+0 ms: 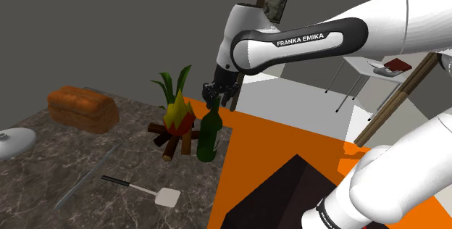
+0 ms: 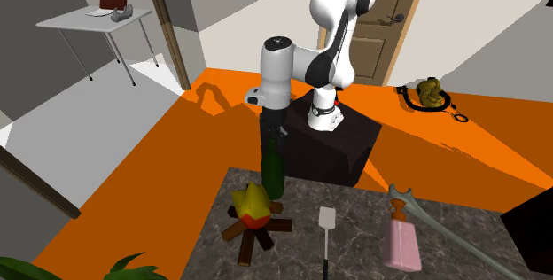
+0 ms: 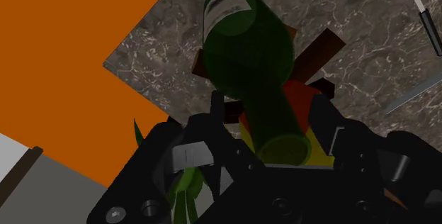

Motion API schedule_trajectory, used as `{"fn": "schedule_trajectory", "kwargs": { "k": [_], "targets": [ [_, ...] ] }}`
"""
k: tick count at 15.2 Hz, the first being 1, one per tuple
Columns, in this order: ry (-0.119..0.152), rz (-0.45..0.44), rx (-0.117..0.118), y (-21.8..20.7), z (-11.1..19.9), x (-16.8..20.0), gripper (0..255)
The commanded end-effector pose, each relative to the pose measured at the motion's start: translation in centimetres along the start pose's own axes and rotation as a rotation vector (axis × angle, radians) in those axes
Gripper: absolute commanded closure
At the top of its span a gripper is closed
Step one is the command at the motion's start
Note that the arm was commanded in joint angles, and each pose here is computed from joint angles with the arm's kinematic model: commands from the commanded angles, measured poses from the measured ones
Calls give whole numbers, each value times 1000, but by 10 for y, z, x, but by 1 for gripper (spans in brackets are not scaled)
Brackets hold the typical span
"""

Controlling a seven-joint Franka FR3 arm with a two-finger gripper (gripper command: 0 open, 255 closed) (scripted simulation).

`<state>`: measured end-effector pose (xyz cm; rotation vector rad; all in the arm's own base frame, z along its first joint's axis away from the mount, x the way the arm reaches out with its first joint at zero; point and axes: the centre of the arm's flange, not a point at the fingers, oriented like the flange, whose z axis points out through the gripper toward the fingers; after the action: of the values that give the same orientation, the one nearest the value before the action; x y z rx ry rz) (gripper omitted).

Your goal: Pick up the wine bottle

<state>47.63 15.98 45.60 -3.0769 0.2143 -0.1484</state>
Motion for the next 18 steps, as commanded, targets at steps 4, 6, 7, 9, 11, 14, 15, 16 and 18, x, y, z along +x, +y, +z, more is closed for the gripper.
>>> {"fn": "schedule_trajectory", "kwargs": {
  "k": [4,6,7,9,11,14,15,16,18],
  "targets": [
    [0,0,0,0,1,0,255],
    [0,0,0,0,1,0,255],
    [0,0,0,0,1,0,255],
    [0,0,0,0,1,0,255],
    [0,0,0,-1,-9,1,255],
    [0,0,0,-2,-25,2,255],
    [0,0,0,-2,-30,3,255],
    [0,0,0,-2,-36,3,255],
    [0,0,0,-3,-46,4,255]
  ]
}}
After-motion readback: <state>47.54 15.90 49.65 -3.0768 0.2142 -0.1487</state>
